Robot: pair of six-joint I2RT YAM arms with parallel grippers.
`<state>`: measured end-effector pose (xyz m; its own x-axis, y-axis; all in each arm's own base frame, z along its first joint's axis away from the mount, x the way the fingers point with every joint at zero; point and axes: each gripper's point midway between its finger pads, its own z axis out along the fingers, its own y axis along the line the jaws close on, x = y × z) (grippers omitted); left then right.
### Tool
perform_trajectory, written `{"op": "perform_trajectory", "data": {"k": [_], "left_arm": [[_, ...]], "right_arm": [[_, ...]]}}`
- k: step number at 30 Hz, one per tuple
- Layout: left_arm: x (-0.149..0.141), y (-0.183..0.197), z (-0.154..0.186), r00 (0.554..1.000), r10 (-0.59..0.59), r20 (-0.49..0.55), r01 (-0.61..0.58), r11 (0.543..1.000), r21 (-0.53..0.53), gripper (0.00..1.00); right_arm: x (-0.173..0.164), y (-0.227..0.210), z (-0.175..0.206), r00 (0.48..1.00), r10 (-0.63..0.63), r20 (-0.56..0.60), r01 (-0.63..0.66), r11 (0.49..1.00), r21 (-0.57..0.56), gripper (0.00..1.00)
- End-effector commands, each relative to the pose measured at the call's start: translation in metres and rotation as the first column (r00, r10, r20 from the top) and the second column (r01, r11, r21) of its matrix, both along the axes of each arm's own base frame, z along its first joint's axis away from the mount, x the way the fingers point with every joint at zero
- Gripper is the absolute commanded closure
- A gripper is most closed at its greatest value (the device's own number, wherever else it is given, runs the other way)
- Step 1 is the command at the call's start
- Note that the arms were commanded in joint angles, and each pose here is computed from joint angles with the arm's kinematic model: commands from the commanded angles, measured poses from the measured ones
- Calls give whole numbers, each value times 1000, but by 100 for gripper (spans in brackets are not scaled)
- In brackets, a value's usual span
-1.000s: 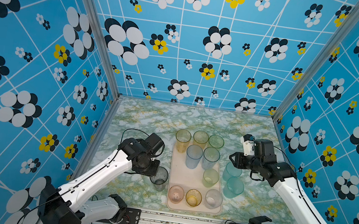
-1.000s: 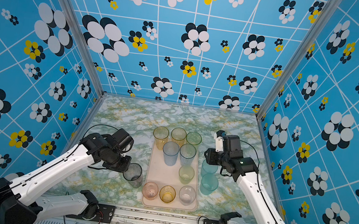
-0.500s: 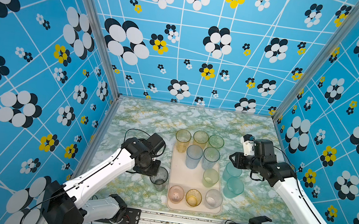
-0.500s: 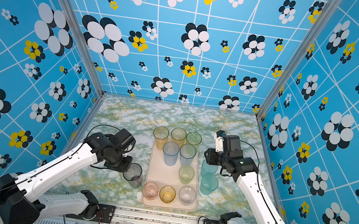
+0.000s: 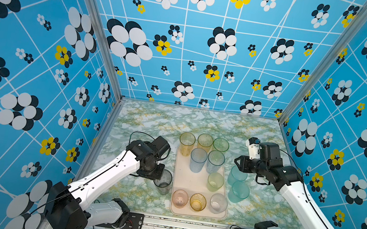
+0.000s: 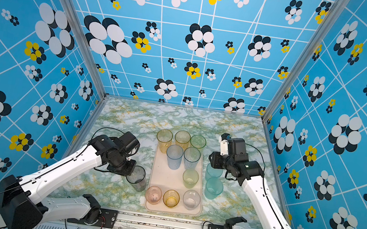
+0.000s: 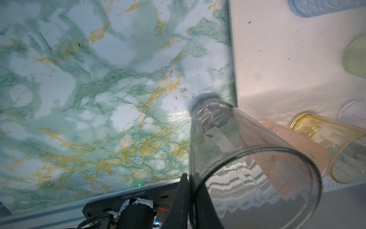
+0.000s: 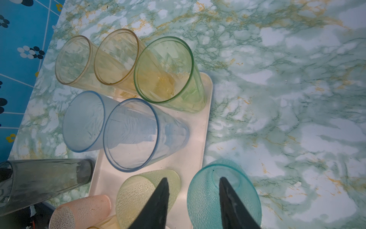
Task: Place the glasses into the tray
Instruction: Pick up the glass from the center of the table.
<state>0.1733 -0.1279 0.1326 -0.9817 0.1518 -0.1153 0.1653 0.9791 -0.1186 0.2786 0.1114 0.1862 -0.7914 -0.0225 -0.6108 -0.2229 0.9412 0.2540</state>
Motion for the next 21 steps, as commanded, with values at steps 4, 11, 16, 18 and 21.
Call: {"op": "perform_trajectory", "data": {"k": [4, 11, 16, 18, 21], "left_arm": [[5, 2, 12, 1000, -14, 13, 13, 1000, 24, 91], [9, 1, 21, 999, -31, 30, 30, 999, 40, 92], [14, 0, 31, 998, -44, 54, 41, 998, 55, 92], [17, 0, 36, 996, -53, 67, 48, 997, 65, 92], [25, -1, 45, 993, -68, 92, 61, 995, 74, 92]], "right_arm": [[-1, -3, -2, 1000, -19, -10, 19, 1000, -1, 56], [-2, -4, -3, 1000, -19, -9, 19, 1000, -2, 56], [-2, -4, -3, 1000, -19, -9, 19, 1000, -3, 56], [-2, -4, -3, 1000, -19, -10, 19, 1000, -4, 56], [-1, -4, -3, 1000, -19, -10, 19, 1000, -2, 56]]}}
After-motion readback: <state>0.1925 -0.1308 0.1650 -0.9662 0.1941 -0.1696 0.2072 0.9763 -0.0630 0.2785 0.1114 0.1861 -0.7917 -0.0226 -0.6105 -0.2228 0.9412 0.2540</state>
